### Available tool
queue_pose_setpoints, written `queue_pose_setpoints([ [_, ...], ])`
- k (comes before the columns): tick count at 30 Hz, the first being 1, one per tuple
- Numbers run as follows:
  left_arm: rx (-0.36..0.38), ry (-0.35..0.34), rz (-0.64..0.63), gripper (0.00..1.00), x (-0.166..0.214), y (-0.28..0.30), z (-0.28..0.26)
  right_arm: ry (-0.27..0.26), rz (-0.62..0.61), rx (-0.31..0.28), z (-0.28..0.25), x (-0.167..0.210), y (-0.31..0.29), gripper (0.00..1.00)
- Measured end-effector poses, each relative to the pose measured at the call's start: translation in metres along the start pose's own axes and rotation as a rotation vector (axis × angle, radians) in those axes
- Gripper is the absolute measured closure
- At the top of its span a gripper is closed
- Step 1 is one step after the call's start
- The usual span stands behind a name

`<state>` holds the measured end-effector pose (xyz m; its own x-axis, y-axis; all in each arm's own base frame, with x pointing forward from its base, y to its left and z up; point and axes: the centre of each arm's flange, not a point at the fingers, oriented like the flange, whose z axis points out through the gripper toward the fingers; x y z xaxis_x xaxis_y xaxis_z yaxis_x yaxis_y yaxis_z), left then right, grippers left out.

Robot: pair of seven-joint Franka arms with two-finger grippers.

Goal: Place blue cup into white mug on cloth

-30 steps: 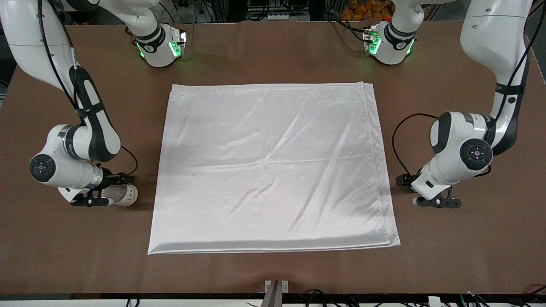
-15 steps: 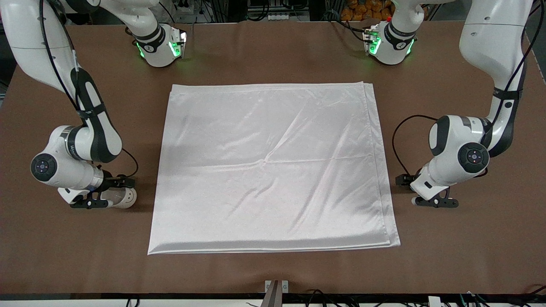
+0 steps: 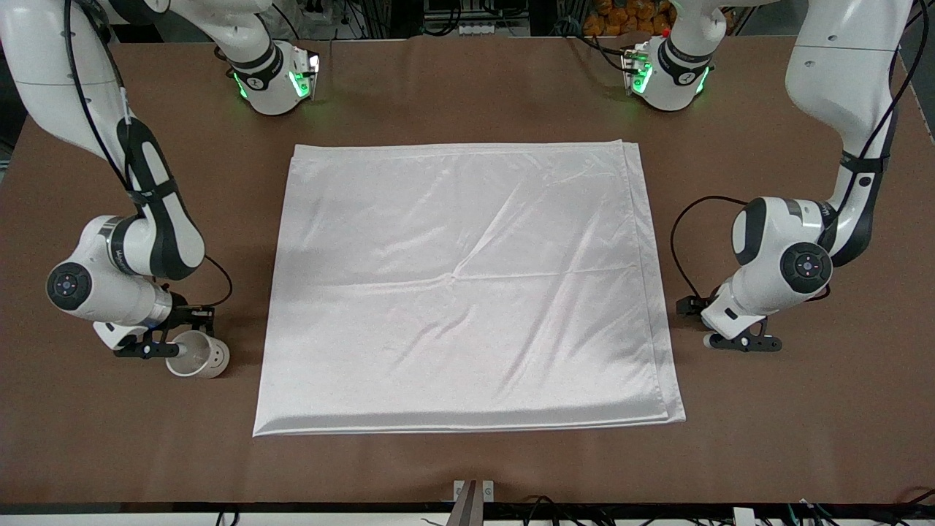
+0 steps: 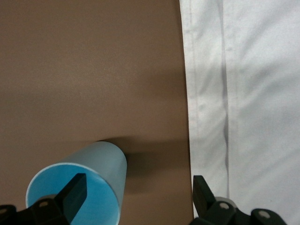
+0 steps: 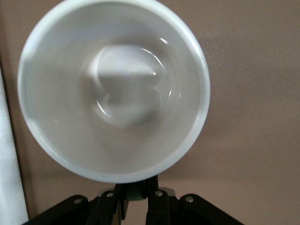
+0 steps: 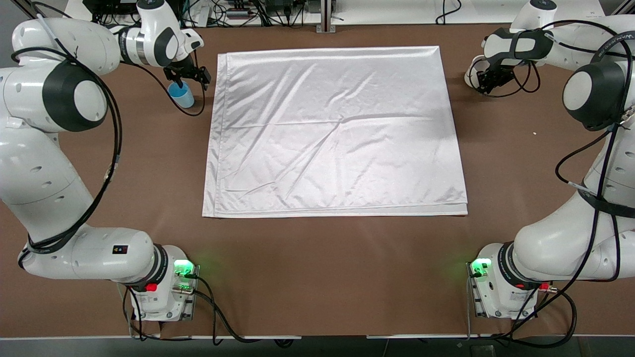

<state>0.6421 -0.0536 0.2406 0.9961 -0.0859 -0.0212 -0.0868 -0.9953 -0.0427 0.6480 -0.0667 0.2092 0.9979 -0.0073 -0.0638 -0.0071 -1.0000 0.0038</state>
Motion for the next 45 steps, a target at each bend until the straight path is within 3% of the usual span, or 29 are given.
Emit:
queue_pose_setpoints([
  [3,0.000,0.001,-0.003,0.09,0.000,-0.002,0.000,0.000,0.000,0.000,0.000,0.000,0.000,0.81],
  [6,0.000,0.001,-0.008,0.24,0.000,-0.006,0.000,0.000,-0.001,0.000,0.000,0.000,0.000,0.81],
  [7,0.000,0.001,-0.010,0.33,0.000,-0.007,0.000,0.001,-0.001,0.000,0.000,0.000,-0.001,0.81],
  [15,0.000,0.000,-0.017,0.68,0.000,-0.014,0.001,0.012,-0.010,0.001,-0.014,0.007,-0.005,0.81],
  [16,0.000,-0.001,-0.017,0.77,-0.001,-0.014,0.001,0.010,-0.015,0.002,-0.021,0.009,-0.007,0.81],
  [19,0.000,-0.001,-0.018,0.86,-0.001,-0.015,0.001,0.002,-0.031,0.004,-0.040,0.011,-0.011,0.81],
  [20,0.004,0.001,-0.016,0.95,0.000,-0.016,0.000,-0.002,-0.039,0.005,-0.050,0.012,-0.013,0.81],
  [30,0.007,0.004,-0.013,0.96,-0.001,-0.016,-0.003,0.013,-0.102,0.008,-0.117,0.013,-0.051,0.81],
  [40,0.006,0.015,-0.005,0.96,0.000,-0.016,-0.005,0.021,-0.158,0.087,-0.121,0.010,-0.138,0.81],
  [45,0.007,0.029,-0.004,0.96,0.001,-0.016,-0.012,0.018,-0.122,0.093,-0.123,0.004,-0.183,0.81],
])
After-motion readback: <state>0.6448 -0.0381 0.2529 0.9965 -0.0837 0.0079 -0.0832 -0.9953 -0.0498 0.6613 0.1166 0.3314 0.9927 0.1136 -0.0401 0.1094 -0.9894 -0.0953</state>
